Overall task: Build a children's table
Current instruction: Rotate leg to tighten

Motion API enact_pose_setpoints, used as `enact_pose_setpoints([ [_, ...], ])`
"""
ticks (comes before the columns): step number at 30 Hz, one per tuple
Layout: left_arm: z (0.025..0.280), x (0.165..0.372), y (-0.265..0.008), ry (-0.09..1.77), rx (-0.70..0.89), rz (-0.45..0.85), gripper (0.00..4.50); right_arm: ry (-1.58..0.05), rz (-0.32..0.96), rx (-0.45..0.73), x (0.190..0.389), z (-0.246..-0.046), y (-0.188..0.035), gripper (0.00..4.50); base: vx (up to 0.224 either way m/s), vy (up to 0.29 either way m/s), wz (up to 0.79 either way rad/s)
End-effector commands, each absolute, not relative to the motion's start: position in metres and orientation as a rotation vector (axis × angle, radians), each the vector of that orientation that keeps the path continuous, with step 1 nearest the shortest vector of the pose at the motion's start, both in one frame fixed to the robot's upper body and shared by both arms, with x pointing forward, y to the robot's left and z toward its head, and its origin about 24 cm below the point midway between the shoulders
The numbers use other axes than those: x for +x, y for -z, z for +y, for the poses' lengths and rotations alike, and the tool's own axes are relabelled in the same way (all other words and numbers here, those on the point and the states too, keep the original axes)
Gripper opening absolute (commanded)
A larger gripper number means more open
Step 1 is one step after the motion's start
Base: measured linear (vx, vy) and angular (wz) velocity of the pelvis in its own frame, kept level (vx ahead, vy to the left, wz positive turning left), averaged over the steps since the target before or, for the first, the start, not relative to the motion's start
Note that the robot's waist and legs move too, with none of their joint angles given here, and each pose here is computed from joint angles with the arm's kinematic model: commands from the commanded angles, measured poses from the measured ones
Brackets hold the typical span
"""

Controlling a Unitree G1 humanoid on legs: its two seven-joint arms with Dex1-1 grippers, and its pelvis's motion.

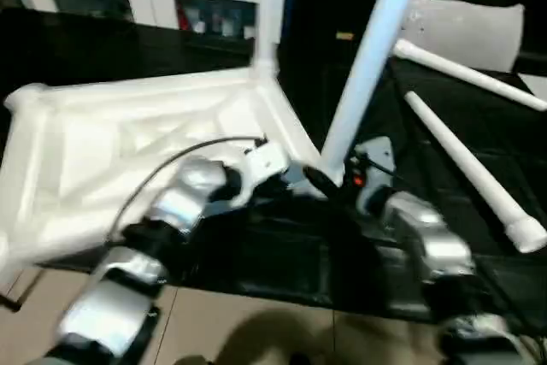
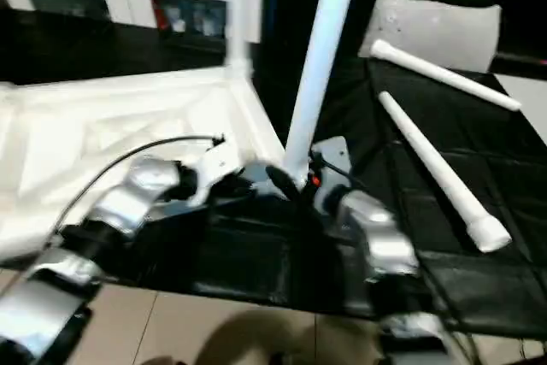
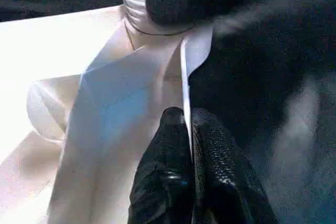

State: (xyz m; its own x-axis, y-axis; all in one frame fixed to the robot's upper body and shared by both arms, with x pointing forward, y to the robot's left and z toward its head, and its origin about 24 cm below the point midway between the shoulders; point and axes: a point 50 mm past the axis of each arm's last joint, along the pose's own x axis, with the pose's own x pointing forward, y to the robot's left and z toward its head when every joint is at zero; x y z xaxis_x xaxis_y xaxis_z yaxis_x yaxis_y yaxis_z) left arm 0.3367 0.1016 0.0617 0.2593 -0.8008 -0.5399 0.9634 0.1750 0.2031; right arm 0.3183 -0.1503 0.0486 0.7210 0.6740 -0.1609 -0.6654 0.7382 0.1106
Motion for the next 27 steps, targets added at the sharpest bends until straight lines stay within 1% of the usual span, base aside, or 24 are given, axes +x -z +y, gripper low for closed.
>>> enact_pose_setpoints([
  [1,0.105,0.325,-0.050,1.397,0.533,0.361,0.00,-0.834,0.164,0.007,0.313,-0.159,-0.058,4.47,0.000,0.000,0.00],
  [2,0.105,0.325,-0.050,1.397,0.533,0.361,0.00,-0.834,0.164,0.007,0.313,-0.159,-0.058,4.47,0.000,0.000,0.00],
  [3,0.108,0.324,-0.051,1.422,0.522,0.361,0.00,-0.867,0.169,-0.011,0.311,-0.164,-0.059,4.47,0.000,0.000,0.00],
  [4,0.115,0.323,-0.054,1.471,0.520,0.364,0.00,-0.942,0.182,-0.048,0.307,-0.173,-0.063,4.47,0.000,0.000,0.00],
  [6,0.118,0.322,-0.055,1.491,0.525,0.362,0.00,-0.970,0.188,-0.058,0.305,-0.176,-0.065,4.47,0.000,0.000,0.00],
  [7,0.124,0.321,-0.057,1.533,0.543,0.375,0.00,-1.067,0.216,-0.081,0.299,-0.181,-0.068,4.47,0.000,0.000,0.00],
  [9,0.130,0.319,-0.060,1.602,0.571,0.384,0.00,-1.189,0.260,-0.117,0.293,-0.185,-0.072,4.47,0.000,0.000,0.00],
  [11,0.132,0.318,-0.062,1.648,0.585,0.385,0.00,-1.260,0.284,-0.163,0.290,-0.187,-0.073,4.47,0.000,0.000,0.00],
  [13,0.133,0.316,-0.064,1.691,0.600,0.388,0.00,-1.314,0.305,-0.195,0.290,-0.186,-0.073,4.47,0.000,0.000,0.00],
  [17,0.133,0.315,-0.064,1.737,0.638,0.394,0.00,-1.370,0.323,-0.211,0.291,-0.184,-0.072,4.47,0.000,0.000,0.00],
  [18,0.133,0.314,-0.064,1.750,0.646,0.399,0.00,-1.387,0.327,-0.204,0.291,-0.182,-0.072,4.30,0.000,0.000,0.00],
  [20,0.133,0.314,-0.064,1.760,0.651,0.403,0.00,-1.401,0.330,-0.195,0.292,-0.181,-0.073,4.30,0.000,0.000,0.00],
  [21,0.132,0.315,-0.065,1.769,0.652,0.396,0.00,-1.431,0.331,-0.182,0.293,-0.177,-0.073,4.16,0.000,0.000,0.00],
  [22,0.132,0.315,-0.066,1.773,0.652,0.392,0.00,-1.443,0.334,-0.174,0.293,-0.175,-0.073,4.16,0.000,0.000,0.00],
  [23,0.132,0.316,-0.066,1.773,0.653,0.387,0.00,-1.450,0.332,-0.174,0.293,-0.174,-0.073,3.99,0.000,0.000,0.00],
  [25,0.132,0.316,-0.067,1.772,0.651,0.384,0.00,-1.466,0.330,-0.169,0.293,-0.171,-0.072,3.86,0.000,0.000,0.00],
  [26,0.131,0.317,-0.067,1.769,0.653,0.383,0.00,-1.475,0.327,-0.166,0.293,-0.169,-0.072,3.67,0.000,0.000,0.00],
  [27,0.131,0.317,-0.067,1.766,0.654,0.381,0.00,-1.485,0.326,-0.162,0.292,-0.167,-0.071,3.67,0.000,0.000,0.00],
])
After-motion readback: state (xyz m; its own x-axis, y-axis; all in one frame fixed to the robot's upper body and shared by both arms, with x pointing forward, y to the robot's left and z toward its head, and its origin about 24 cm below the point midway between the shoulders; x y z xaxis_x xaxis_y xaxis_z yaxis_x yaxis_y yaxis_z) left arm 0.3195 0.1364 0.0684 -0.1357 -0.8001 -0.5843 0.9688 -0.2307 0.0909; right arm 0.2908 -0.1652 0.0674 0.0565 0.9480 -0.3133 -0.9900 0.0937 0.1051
